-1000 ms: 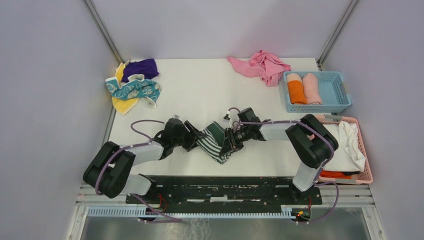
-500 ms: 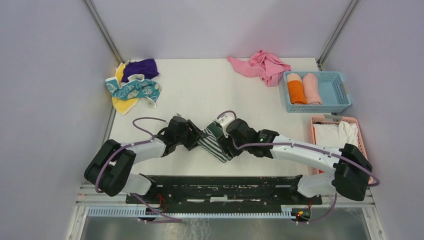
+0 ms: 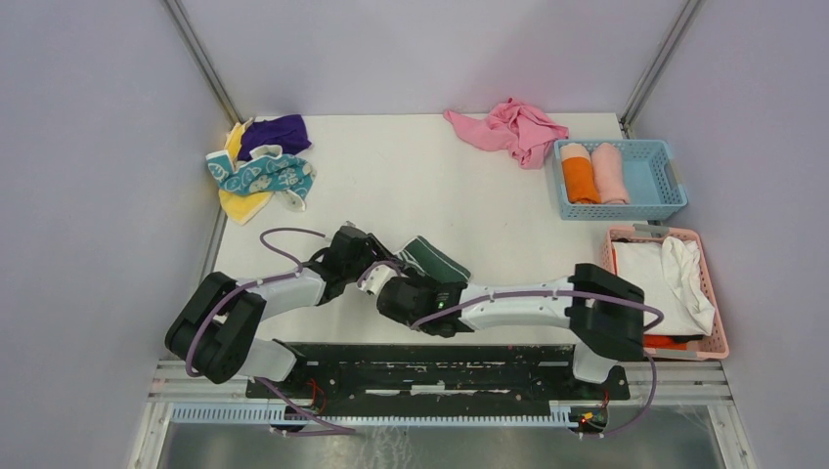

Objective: Roll the towels
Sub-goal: Roll the towel at the center of the board.

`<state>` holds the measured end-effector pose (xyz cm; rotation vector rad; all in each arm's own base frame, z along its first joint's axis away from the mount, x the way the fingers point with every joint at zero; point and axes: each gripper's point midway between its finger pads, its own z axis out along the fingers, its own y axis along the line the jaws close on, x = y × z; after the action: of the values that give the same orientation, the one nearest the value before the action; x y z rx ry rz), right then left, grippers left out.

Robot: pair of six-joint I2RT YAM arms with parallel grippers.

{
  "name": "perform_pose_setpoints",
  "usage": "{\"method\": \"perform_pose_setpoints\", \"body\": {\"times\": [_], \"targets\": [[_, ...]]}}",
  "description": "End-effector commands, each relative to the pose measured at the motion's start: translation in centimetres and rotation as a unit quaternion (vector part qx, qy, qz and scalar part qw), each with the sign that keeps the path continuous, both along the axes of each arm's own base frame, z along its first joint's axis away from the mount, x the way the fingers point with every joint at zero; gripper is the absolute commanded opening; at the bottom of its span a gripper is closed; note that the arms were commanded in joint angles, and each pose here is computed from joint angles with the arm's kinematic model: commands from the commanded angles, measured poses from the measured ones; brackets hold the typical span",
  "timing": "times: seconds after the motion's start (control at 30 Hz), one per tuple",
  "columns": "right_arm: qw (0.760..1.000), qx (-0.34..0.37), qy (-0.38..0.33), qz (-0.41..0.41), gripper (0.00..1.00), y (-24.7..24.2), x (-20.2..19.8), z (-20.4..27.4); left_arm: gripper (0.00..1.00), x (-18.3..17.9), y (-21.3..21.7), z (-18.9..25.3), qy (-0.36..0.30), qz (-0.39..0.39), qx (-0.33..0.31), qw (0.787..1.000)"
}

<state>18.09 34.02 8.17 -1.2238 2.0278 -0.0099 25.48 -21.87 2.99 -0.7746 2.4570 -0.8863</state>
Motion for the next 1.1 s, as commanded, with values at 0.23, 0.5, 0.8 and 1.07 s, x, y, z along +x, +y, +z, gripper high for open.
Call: {"method": "perform_pose_setpoints", "body": {"times": [0.23,0.5,0.8,1.07], "targets": [[0.988,-0.153,-0.019,-0.028,0.74,-3.4,0.8,-6.3,0.65,-2.2,2.1,-3.2,0.047,0.0,0.065,0.997],[0.983,-0.171,0.059,-0.034,0.37,-5.9,-1.0,-9.0,0.66,-2.2,2.5,-2.9,0.045,0.009,0.069,0.997],[0.971,0.002,0.236,0.046,0.02,0.5,-4.5,-7.2,0.75,-2.6,5.8,1.1,-0.006,0.066,0.085,0.994],[0.892,0.152,0.426,0.014,0.02,1.5,-4.2,-6.5,0.83,-4.0,7.5,4.5,-0.043,0.079,0.072,0.993]]}}
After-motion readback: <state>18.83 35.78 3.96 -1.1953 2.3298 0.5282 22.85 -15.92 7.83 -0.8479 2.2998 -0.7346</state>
